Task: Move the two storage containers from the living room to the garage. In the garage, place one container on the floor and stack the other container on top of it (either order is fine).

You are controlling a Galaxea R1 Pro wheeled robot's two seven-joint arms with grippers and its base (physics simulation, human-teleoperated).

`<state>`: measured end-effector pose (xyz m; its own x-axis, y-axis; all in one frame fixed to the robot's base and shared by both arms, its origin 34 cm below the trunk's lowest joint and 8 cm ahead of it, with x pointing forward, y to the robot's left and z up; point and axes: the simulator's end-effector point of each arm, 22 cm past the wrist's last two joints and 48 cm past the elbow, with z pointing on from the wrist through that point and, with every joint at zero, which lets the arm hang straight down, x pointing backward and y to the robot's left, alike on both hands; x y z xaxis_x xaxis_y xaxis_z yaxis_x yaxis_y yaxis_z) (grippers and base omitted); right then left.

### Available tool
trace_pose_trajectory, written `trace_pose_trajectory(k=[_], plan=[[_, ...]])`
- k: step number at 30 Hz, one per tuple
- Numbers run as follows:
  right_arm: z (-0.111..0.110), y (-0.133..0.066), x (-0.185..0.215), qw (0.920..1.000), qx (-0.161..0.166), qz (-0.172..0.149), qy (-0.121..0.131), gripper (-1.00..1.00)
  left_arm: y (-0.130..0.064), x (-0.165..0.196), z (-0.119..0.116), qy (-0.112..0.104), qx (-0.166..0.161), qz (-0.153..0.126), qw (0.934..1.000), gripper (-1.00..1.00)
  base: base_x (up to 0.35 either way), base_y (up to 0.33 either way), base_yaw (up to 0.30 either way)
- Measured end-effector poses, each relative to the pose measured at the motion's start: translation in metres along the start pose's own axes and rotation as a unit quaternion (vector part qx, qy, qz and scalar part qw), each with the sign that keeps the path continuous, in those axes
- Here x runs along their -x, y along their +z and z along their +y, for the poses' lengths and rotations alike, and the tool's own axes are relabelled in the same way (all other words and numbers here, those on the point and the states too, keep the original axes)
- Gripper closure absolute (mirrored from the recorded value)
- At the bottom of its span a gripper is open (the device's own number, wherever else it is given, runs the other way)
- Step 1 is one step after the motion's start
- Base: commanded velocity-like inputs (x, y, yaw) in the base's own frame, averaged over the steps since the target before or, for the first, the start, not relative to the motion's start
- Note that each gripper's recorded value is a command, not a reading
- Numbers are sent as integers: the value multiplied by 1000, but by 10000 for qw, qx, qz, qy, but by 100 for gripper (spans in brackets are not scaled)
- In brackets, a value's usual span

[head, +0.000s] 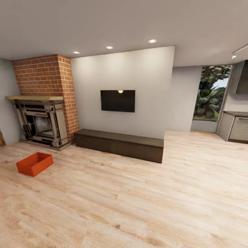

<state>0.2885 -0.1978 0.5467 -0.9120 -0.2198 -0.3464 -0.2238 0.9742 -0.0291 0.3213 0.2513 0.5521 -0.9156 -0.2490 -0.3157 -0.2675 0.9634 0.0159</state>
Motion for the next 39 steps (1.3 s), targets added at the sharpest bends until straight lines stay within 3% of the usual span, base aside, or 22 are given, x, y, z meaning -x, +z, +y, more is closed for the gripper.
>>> trace_pose_trajectory(k=[39], plan=[[0,0,0,10000,0,7,-5,-100,0,-1,-2,5,-12,9,10000,-100,10,0,283]])
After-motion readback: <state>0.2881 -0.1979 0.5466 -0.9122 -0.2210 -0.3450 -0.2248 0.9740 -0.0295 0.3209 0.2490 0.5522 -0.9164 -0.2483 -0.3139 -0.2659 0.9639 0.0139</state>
